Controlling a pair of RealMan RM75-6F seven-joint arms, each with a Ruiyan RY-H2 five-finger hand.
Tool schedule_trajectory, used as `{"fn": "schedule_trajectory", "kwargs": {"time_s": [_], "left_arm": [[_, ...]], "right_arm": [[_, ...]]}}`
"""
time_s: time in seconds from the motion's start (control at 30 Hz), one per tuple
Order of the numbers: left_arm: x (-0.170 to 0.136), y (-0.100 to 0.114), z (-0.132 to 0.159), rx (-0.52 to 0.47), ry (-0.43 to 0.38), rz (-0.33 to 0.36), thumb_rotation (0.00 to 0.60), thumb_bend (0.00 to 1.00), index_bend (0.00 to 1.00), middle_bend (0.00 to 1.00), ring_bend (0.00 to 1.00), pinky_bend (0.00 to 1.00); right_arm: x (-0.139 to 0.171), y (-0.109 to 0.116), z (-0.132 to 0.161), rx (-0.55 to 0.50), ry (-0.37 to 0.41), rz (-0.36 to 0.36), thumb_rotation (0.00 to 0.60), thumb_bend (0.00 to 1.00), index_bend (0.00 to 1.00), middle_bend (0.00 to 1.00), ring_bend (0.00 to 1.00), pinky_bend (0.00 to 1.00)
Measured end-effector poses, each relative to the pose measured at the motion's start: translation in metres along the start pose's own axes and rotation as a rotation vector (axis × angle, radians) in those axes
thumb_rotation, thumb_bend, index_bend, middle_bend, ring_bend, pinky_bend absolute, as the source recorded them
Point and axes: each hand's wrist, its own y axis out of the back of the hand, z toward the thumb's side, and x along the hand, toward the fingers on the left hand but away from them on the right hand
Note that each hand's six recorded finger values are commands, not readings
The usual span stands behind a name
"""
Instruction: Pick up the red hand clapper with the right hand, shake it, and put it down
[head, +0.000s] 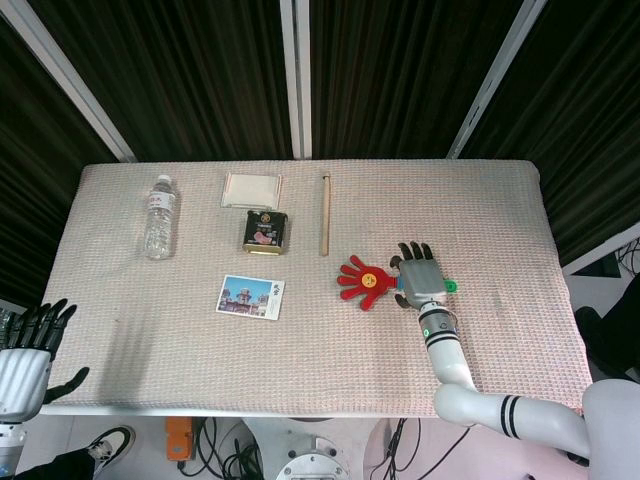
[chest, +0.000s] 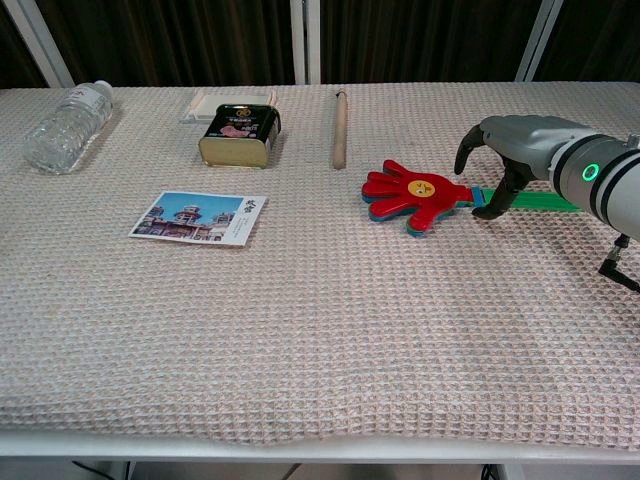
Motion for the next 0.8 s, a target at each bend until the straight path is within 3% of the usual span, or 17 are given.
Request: {"fn": "schedule_trajectory", "kwargs": {"time_s": [0.23, 0.47, 0.8], "left_arm": [[-0.003, 0.001, -0.004, -0.001, 0.010, -0.002, 0.600, 0.18, 0.04, 0.00, 0.00, 0.00], [-0.003, 0.002, -0.006, -0.005, 0.015, 0.002, 0.600, 0.18, 0.04, 0.00, 0.00, 0.00], [-0.004, 0.001, -0.008, -0.007, 0.023, 0.003, 0.600, 0.18, 0.04, 0.00, 0.00, 0.00]], "right_arm": [[-0.002, -0.006, 0.004, -0.006, -0.007, -0.004, 0.600, 0.21, 0.36, 0.11, 0.00, 0.00], [-0.005, -0.010, 0.007, -0.015, -0.009, -0.003, 0.600, 0.31, 0.38, 0.11, 0.00, 0.00], [-0.008, -0.014, 0.010, -0.023, -0.007, 0.004, 0.600, 0.32, 0.42, 0.13, 0.00, 0.00]]}}
